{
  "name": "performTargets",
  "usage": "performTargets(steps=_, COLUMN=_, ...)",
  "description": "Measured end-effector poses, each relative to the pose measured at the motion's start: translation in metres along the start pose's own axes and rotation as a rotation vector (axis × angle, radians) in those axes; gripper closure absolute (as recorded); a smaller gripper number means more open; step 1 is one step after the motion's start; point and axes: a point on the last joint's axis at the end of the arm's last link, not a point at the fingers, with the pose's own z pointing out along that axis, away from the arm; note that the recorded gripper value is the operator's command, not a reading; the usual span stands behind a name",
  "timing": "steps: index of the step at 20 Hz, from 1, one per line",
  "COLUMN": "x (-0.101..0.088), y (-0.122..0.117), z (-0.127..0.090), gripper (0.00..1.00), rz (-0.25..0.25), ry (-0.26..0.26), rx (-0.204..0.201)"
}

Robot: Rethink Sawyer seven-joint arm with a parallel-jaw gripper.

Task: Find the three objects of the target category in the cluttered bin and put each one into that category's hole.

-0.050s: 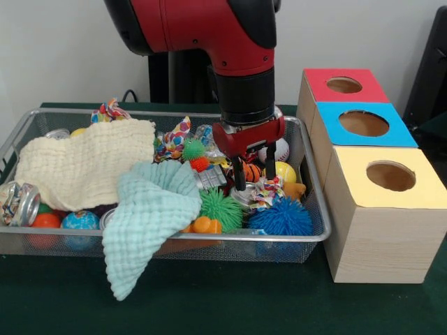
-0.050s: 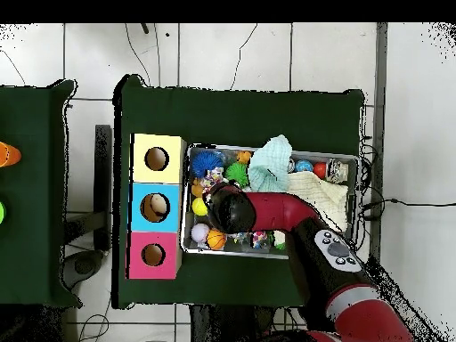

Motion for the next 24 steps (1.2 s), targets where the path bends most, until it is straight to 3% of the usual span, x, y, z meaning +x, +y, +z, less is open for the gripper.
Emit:
performTargets(steps=13, x=-0.008, y=0.007, z=0.004, gripper=0.0, rz=0.005, ry=-0.023, rx=-0.034)
performTargets(steps=14, x=-0.009, y=0.006, z=0.004, gripper=1.0, rz=0.007, ry=-0.028, rx=-0.038)
performTargets(steps=24, x=-0.014, y=0.011, z=0.006, gripper=1.0, rz=0.008, ry=-0.046, rx=-0.056)
